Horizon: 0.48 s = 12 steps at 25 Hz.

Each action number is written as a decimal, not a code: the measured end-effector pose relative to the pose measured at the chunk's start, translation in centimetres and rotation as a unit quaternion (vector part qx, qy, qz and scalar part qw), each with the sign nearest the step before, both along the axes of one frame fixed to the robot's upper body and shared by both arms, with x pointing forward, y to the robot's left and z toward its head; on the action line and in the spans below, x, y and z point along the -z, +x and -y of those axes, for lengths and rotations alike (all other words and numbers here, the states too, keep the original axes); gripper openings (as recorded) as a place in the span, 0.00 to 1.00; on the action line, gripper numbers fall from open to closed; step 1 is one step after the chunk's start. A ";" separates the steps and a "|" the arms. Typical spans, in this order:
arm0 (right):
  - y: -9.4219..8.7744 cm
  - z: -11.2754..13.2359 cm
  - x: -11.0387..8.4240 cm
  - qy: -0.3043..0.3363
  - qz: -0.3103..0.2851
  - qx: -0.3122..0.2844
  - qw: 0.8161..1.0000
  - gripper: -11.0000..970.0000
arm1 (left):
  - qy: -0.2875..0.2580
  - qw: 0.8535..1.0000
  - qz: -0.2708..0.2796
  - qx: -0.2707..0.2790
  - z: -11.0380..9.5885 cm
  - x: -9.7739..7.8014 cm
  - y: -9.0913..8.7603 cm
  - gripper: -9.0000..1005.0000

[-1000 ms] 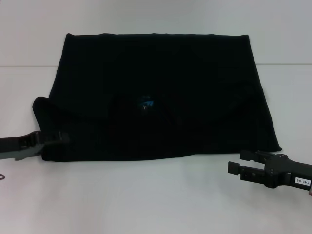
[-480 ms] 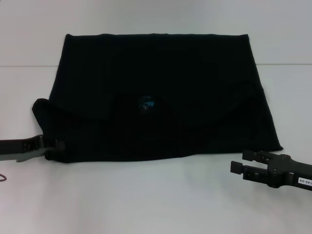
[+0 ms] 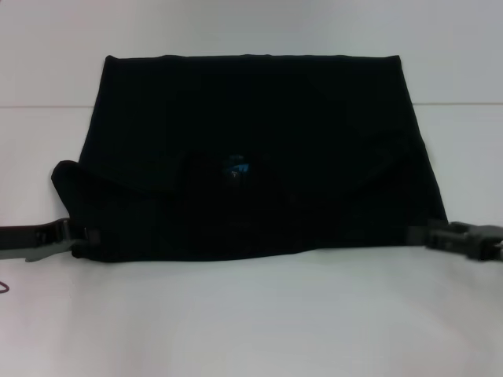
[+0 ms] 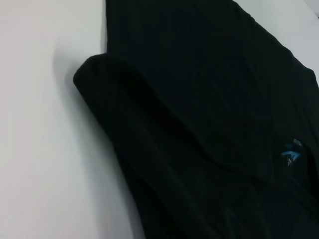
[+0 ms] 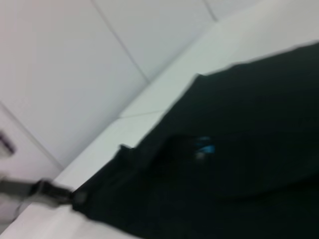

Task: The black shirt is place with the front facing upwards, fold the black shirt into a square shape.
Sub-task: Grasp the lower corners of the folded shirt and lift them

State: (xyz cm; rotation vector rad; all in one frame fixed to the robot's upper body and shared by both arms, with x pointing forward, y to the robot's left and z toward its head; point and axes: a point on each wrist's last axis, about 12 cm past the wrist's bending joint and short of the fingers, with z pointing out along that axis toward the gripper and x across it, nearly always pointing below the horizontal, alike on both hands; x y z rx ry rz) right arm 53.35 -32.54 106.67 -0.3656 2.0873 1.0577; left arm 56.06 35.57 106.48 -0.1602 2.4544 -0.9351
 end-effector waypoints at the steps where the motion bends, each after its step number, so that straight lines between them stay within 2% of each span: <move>1: 0.5 0.8 -0.9 -0.005 -0.024 0.011 1.000 0.86 | 0.000 1.000 0.000 0.001 0.0 0.0 0.0 0.07; 4: 2.4 3.2 -4.4 -0.028 -0.090 0.045 0.994 0.86 | 0.001 1.000 0.003 0.004 0.0 -0.1 0.1 0.04; 7: 4.5 4.7 -7.8 -0.051 -0.161 0.092 0.981 0.85 | 0.005 1.000 0.007 0.006 -0.2 -0.3 0.2 0.04; 10: 6.3 4.5 -9.9 -0.086 -0.189 0.119 0.971 0.85 | 0.006 1.000 0.010 0.007 -0.3 -0.5 0.3 0.04; 12: 7.4 3.6 -10.4 -0.122 -0.193 0.119 0.966 0.85 | 0.007 1.000 0.010 0.009 -0.3 -0.5 0.4 0.04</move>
